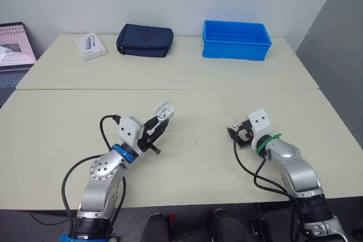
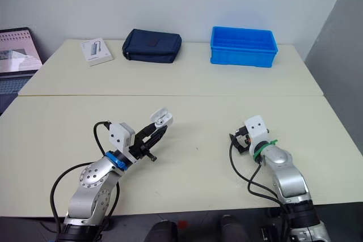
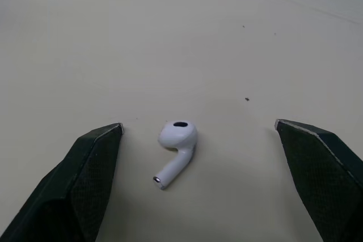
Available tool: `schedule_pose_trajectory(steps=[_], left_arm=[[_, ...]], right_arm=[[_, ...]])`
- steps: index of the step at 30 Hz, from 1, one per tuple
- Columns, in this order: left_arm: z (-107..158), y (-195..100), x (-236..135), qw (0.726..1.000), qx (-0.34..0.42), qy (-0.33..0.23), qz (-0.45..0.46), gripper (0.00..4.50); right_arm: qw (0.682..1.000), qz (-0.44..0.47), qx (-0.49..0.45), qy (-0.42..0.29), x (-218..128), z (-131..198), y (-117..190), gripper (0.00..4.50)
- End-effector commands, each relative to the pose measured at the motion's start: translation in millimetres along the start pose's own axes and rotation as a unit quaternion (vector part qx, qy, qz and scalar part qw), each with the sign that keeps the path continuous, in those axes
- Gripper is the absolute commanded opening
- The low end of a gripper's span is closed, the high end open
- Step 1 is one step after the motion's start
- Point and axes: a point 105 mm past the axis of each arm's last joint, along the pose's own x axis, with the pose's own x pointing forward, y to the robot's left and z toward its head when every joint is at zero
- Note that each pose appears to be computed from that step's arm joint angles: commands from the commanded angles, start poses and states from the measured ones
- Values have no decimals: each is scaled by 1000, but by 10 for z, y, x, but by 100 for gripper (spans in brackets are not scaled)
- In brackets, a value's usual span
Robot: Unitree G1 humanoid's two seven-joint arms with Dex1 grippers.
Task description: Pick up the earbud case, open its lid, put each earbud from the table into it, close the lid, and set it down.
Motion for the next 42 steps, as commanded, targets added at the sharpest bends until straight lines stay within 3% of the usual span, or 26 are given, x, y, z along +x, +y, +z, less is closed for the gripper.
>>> schedule_pose_trajectory(steps=[1, 3, 13, 20, 29, 40, 42], left_arm=[[122, -39, 6, 1000, 10, -20, -5, 77], [121, -41, 4, 1000, 10, -20, -5, 77], [132, -65, -5, 1000, 4, -20, -14, 77], [164, -94, -6, 999, -4, -22, -39, 77], [182, -157, 8, 995, -9, -16, -101, 77], [206, -113, 21, 994, -2, -10, -113, 77], [203, -120, 17, 994, -3, -9, -112, 77]], right_arm=[[1000, -12, 2, 6, 45, -9, 20, 433], [1000, -10, 14, 10, 50, -15, 53, 395], [998, 14, 53, 19, -7, 20, 151, 45], [989, 138, -50, -9, -314, 249, 196, 39], [927, 325, -185, 38, -861, 40, 92, 39], [906, 372, -178, 93, -848, -364, 24, 39], [903, 374, -186, 104, -854, -430, -8, 111]])
